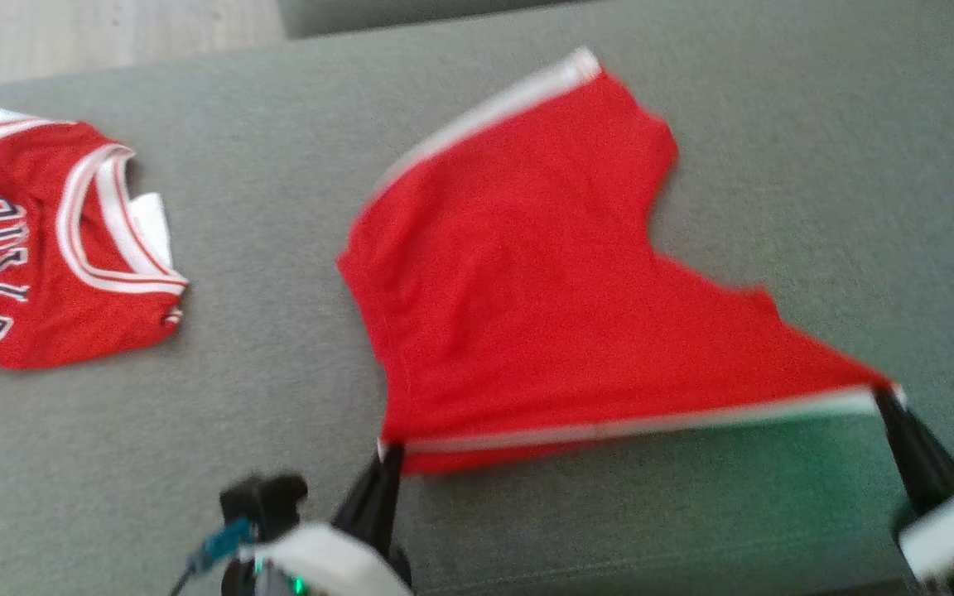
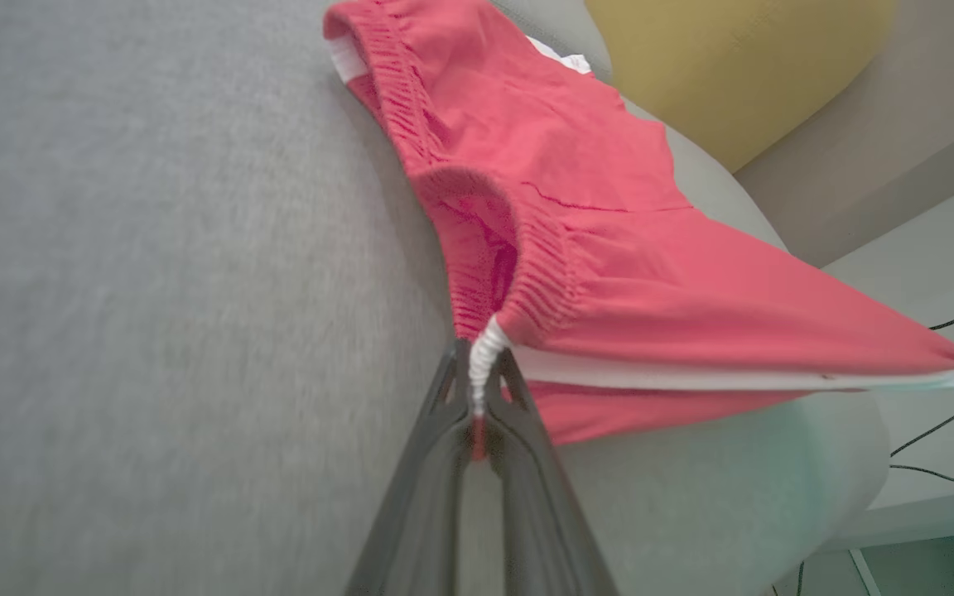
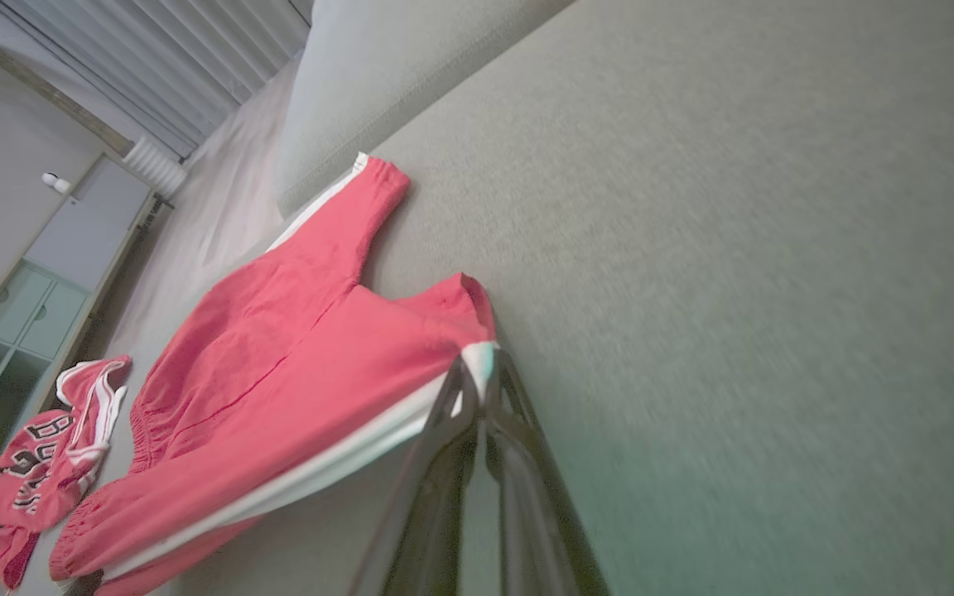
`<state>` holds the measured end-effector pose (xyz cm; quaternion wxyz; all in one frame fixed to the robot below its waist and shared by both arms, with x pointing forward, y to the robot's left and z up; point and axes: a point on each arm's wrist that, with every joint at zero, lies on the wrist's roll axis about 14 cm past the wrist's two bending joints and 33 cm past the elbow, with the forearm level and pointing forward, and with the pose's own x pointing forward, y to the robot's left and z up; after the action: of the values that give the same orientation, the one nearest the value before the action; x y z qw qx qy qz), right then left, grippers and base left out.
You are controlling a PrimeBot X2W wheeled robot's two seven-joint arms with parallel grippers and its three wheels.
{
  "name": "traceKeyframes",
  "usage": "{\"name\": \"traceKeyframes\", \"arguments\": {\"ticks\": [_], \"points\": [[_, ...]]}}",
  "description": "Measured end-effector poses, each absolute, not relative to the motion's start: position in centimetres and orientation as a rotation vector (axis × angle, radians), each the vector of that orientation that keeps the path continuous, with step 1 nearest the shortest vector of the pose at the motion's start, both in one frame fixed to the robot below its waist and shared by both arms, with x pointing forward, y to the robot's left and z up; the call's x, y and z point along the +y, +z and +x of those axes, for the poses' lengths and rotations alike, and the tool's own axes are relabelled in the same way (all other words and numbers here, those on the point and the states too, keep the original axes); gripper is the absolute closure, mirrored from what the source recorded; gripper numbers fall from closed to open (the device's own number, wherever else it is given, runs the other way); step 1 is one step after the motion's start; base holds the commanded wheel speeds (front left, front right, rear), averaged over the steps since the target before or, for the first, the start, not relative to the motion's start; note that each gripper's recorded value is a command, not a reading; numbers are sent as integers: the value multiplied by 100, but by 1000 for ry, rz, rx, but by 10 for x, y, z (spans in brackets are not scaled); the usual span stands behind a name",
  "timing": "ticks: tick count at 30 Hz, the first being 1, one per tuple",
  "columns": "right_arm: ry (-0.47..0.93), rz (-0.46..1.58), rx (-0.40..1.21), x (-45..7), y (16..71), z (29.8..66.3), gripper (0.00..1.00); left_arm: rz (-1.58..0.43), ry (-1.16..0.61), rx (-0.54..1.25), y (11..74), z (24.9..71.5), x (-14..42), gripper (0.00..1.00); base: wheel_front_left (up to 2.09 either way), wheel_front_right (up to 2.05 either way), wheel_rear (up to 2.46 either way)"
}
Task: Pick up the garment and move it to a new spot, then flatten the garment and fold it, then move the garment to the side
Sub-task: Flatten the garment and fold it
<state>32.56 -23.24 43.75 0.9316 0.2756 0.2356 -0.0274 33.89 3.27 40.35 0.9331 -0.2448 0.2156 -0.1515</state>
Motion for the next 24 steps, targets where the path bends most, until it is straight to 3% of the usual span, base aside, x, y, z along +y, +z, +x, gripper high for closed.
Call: {"name": "traceKeyframes", "arguments": {"ticks": [3, 6, 16, 24], "points": [[-65, 577, 509, -229, 443, 301, 100, -515, -285, 472, 413, 314, 41, 100, 0, 0, 0], [-39, 556, 508, -224, 451, 316, 100, -519, -276, 472, 427, 318, 46, 100, 0, 0, 0], [115, 471, 466, -195, 473, 454, 100, -484, -261, 331, 470, 400, 52, 100, 0, 0, 0], [206, 409, 539, -159, 453, 527, 100, -396, -177, 378, 446, 443, 69, 100, 0, 0, 0]]}}
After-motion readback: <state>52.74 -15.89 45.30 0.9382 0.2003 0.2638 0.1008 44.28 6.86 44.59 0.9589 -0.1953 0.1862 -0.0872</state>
